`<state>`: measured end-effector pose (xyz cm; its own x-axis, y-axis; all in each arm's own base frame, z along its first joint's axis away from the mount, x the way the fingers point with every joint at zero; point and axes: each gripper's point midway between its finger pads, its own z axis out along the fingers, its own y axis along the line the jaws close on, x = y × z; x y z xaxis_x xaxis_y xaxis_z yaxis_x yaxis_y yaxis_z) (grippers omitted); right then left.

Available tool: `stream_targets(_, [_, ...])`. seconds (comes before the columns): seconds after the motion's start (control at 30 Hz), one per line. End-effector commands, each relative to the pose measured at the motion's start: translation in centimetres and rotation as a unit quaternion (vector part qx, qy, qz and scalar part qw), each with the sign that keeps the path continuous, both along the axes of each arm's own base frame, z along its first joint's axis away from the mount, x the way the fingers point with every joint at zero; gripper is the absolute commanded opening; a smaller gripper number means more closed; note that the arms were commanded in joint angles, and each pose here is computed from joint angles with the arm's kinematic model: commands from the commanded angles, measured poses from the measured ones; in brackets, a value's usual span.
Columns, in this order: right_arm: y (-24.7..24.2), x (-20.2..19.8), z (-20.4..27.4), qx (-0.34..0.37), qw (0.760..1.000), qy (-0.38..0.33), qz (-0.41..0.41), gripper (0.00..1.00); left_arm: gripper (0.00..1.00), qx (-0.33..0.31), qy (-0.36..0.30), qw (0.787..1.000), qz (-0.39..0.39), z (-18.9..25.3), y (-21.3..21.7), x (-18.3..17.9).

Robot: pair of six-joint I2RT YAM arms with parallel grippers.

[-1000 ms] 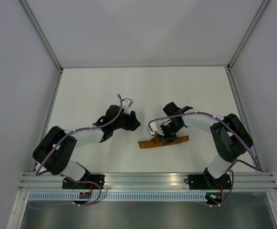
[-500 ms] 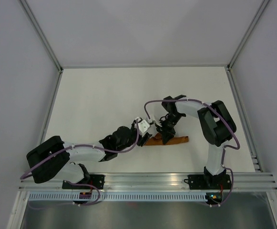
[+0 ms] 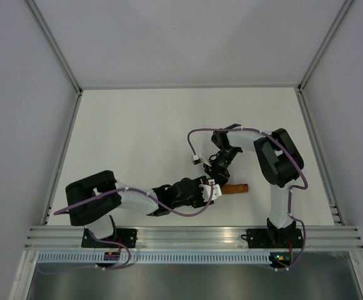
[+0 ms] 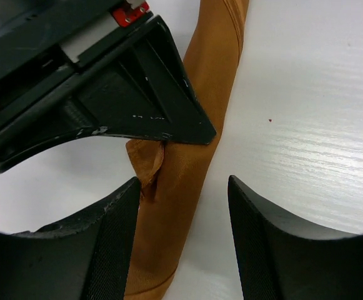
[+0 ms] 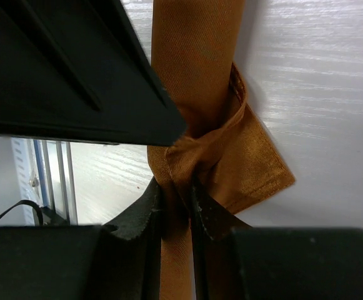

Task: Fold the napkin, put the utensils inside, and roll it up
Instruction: Roll the napkin with the utensil

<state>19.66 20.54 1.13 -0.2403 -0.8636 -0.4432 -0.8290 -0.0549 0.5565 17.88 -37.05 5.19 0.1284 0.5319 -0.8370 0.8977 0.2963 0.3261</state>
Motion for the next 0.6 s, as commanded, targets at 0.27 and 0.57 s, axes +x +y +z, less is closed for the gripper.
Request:
stream_targets(0.27, [-3.3, 0.8, -5.5, -0.082, 0.994, -0.036, 0.055, 0.05, 0.63, 0.041, -0.057, 0.997, -0.028, -1.7, -2.3, 1.5])
stream_targets(0.57, [-3.1, 1.1, -5.5, -0.081, 0.995, -0.035, 0.05, 0.08, 0.35, 0.08, 0.01, 0.995, -0.063, -4.7, -2.1, 0.0])
